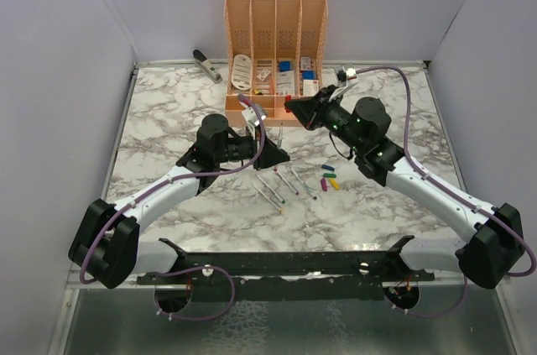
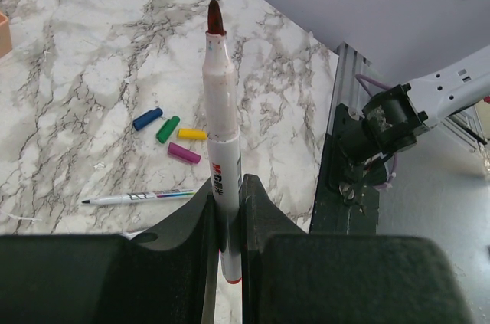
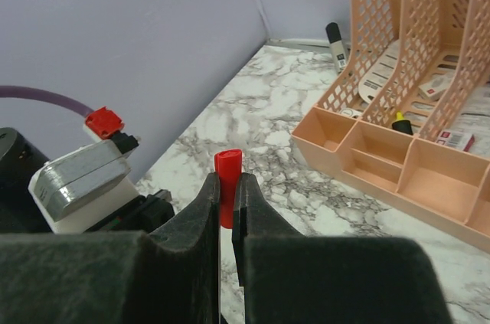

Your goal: Insert the pens into the pen caps

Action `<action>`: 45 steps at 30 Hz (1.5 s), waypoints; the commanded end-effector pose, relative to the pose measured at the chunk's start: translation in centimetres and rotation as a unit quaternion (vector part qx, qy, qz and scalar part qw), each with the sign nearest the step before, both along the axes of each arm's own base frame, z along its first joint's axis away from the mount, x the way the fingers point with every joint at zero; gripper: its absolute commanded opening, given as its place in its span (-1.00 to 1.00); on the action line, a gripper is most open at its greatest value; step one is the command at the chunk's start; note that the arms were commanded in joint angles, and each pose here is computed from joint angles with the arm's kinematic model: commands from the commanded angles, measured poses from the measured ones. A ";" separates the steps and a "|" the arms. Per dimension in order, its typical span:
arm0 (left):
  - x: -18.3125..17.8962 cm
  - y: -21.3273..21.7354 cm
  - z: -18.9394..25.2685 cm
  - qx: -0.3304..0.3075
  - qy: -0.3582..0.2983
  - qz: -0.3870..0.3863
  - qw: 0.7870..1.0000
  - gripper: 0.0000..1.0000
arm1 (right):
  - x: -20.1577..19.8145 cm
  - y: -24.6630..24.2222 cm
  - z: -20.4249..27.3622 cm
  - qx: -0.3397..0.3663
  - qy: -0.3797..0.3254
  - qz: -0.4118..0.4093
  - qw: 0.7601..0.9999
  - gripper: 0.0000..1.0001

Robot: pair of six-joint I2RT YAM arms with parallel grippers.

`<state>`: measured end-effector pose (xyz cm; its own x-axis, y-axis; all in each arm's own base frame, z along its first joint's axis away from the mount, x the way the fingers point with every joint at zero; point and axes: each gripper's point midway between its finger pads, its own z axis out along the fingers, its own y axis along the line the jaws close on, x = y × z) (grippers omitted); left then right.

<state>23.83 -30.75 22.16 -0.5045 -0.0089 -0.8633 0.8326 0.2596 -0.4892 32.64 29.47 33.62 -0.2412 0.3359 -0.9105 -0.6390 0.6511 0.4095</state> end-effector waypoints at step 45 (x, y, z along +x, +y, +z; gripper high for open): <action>-0.2 -0.9 3.5 -0.033 -0.042 -0.028 0.998 -1.00 | -2.8 1.3 -0.1 0.050 -0.036 0.078 0.995 -0.98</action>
